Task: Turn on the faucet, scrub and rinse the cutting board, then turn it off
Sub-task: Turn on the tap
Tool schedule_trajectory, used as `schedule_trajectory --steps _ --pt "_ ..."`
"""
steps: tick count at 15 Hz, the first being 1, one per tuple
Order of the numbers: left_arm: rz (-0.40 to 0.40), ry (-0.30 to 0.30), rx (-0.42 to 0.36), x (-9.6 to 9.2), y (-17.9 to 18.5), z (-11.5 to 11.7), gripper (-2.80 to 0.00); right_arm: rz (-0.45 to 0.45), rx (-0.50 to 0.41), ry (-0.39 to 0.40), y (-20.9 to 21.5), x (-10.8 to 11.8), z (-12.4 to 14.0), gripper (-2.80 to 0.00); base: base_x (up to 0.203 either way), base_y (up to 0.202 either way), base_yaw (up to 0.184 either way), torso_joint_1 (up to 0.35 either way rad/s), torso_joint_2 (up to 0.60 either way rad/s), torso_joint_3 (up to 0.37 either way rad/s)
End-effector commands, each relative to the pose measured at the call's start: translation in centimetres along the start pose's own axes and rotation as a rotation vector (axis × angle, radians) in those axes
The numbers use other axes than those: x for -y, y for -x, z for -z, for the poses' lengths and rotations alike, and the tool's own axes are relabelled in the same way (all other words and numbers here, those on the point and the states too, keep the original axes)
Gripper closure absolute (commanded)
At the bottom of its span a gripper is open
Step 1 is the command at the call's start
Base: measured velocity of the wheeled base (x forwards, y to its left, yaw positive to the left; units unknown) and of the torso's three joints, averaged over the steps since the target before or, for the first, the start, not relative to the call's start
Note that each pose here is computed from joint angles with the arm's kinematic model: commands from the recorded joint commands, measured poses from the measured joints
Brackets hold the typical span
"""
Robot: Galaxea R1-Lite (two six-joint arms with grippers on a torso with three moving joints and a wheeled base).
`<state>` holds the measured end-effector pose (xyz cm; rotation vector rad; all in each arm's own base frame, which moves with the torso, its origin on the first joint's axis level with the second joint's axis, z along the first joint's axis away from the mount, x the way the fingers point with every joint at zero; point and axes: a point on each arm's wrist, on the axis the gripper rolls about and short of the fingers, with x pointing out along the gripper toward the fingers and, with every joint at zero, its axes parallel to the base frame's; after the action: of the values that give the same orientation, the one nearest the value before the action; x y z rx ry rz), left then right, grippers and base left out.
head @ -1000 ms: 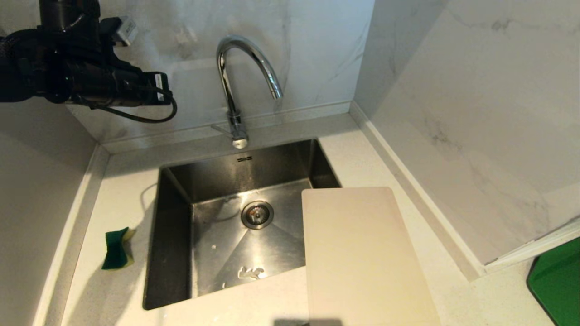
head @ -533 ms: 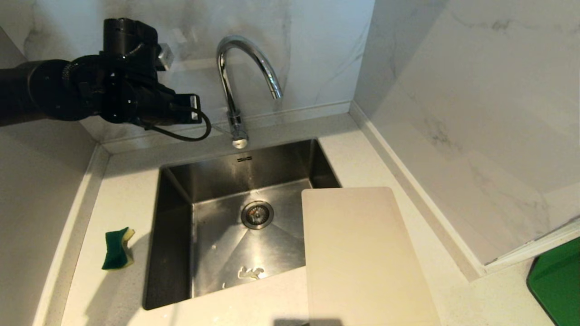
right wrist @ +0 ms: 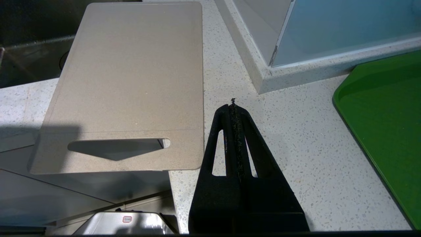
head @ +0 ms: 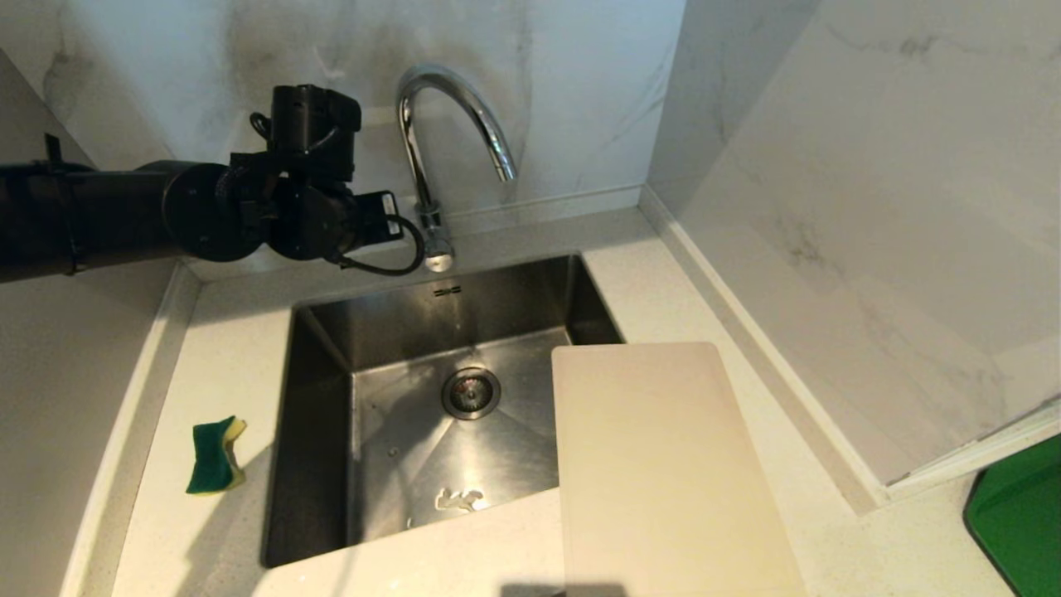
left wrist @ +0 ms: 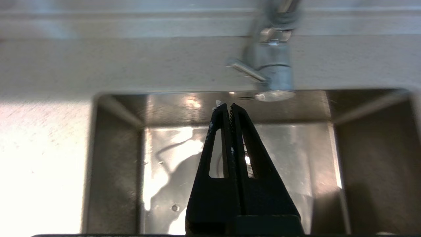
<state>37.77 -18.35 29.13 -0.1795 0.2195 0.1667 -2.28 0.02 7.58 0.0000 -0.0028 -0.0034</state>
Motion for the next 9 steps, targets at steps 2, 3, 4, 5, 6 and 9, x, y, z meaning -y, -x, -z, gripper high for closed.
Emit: schedule_trajectory --steps 2,3,4,5,6,9 --pt "-0.021 0.029 -0.004 0.2 -0.2 0.5 0.00 0.000 0.000 0.000 0.0 0.0 0.0 0.00 0.000 0.000 0.000 0.000 0.00 0.000" --pt "-0.076 0.024 0.008 0.3 -0.5 0.9 0.00 0.000 0.000 0.000 0.0 0.0 0.0 0.00 0.000 0.000 0.000 0.000 0.00 0.000" --pt "-0.122 0.021 0.020 0.9 -0.7 1.6 0.00 0.000 0.000 0.000 0.0 0.0 0.0 0.00 0.000 0.000 0.000 0.000 0.00 0.000" --pt "-0.121 0.033 0.031 1.4 -0.6 1.8 0.00 0.000 0.000 0.000 0.0 0.0 0.0 0.00 0.000 0.000 0.000 0.000 0.00 0.000" --pt "-0.109 0.037 0.036 1.5 -0.5 1.8 0.00 0.000 0.000 0.000 0.0 0.0 0.0 0.00 0.000 0.000 0.000 0.000 0.00 0.000" --pt "-0.044 0.035 0.010 1.9 -1.0 2.2 0.00 0.000 0.000 0.000 0.0 0.0 0.0 0.00 0.000 0.000 0.000 0.000 0.00 0.000"
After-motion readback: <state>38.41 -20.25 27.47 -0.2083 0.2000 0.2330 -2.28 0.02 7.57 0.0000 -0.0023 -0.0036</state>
